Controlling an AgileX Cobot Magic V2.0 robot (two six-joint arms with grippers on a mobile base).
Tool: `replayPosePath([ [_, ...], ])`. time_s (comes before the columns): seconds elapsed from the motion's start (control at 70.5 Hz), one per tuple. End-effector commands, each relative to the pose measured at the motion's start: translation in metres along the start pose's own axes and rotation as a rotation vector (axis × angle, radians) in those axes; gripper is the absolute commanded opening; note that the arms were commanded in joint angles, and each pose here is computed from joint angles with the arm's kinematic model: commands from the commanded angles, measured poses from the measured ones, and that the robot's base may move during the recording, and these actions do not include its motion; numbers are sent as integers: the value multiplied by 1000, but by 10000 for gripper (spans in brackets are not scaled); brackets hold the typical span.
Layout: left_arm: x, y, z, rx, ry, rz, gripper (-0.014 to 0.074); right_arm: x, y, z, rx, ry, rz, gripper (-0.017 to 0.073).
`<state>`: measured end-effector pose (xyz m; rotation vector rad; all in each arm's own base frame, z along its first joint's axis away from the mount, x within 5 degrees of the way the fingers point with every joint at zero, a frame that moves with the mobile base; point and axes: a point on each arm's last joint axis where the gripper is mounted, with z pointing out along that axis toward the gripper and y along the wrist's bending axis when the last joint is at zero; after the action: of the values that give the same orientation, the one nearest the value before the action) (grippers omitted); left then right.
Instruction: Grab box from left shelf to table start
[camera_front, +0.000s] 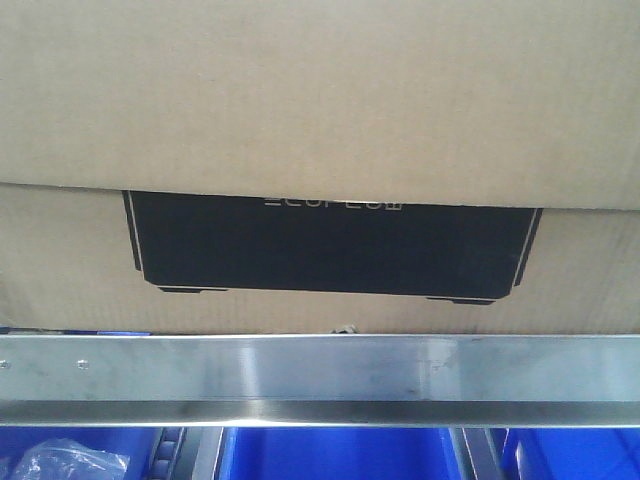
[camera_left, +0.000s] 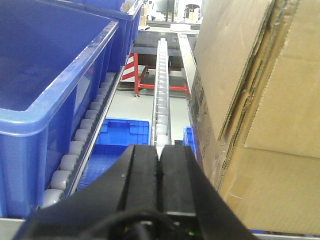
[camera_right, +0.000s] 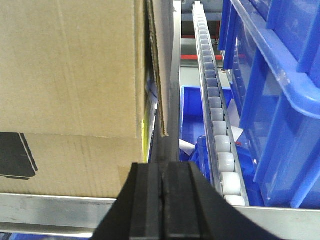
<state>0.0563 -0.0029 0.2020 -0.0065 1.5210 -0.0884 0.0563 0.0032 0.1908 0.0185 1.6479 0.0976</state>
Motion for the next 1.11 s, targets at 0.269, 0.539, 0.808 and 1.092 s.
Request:
replayPosePath([
  [0.269, -9, 0, -1, 0, -97, -8, -94, -14, 1, -3, -5, -117, -6, 58],
  [0.539, -11, 0, -1, 0, -123, -10, -94, -14, 1, -3, -5, -117, -6, 58],
  [0.808, -52, 1, -9, -6, -372, -104, -94, -14, 1, -3, -5, -117, -6, 58],
  [1.092, -149, -10, -8, 31, -248, -54, 278, -14, 1, -3, -5, -117, -6, 58],
])
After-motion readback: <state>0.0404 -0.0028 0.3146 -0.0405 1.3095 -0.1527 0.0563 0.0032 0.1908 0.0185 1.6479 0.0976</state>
